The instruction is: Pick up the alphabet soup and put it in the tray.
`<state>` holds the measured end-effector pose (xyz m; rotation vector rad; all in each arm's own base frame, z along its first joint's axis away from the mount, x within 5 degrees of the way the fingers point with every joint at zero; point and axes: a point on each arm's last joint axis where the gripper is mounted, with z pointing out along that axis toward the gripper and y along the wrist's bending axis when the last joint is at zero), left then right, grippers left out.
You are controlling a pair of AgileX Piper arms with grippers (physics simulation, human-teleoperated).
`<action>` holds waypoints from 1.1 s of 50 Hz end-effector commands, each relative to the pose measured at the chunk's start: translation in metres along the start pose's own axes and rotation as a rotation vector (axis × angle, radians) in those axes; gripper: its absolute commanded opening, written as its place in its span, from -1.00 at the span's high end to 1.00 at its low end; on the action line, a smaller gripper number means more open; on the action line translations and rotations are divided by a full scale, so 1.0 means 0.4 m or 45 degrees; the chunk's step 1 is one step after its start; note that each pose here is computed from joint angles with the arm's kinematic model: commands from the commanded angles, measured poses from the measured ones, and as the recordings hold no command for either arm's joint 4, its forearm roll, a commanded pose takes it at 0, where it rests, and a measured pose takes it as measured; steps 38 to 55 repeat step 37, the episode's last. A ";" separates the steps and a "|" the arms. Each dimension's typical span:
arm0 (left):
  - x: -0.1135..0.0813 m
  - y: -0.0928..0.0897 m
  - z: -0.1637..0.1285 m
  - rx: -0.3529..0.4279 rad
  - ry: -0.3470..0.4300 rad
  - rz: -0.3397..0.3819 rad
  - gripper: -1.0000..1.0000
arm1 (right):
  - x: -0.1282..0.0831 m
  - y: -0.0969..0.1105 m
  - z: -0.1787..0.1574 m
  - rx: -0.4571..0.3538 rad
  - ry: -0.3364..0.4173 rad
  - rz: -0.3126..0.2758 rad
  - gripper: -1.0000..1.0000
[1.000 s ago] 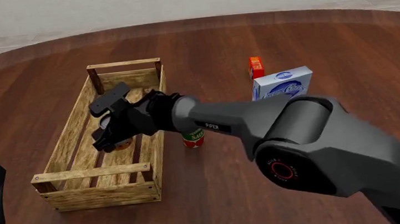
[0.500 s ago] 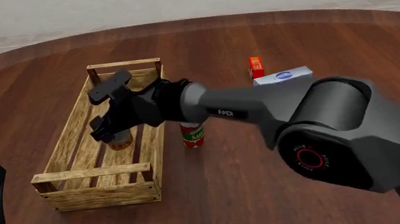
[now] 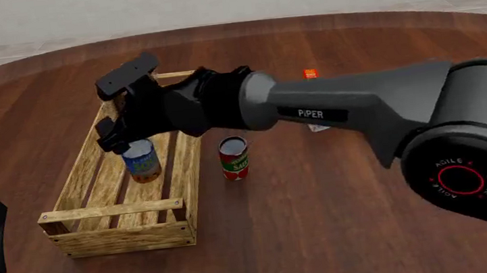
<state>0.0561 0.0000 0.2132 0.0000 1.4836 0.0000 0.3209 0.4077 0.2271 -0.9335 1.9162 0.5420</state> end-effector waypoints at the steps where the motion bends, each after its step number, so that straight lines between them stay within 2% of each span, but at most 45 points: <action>1: 0.000 0.000 0.000 0.000 0.000 0.000 -1.00 | -0.046 0.011 -0.089 -0.010 -0.088 0.006 -1.00; 4: 0.000 0.000 0.000 0.000 0.000 0.000 -1.00 | -0.056 0.008 -0.134 -0.007 -0.137 0.004 -1.00; 20: 0.000 0.000 0.000 0.000 0.000 0.000 -1.00 | -0.063 -0.004 -0.270 0.001 -0.249 0.034 -1.00; 35: 0.000 0.000 0.000 0.000 0.000 0.000 -1.00 | -0.069 -0.019 -0.445 0.015 -0.391 0.071 -1.00; 55: 0.000 0.000 0.000 0.000 0.000 0.000 -1.00 | -0.066 -0.023 -0.455 0.021 -0.400 0.069 -1.00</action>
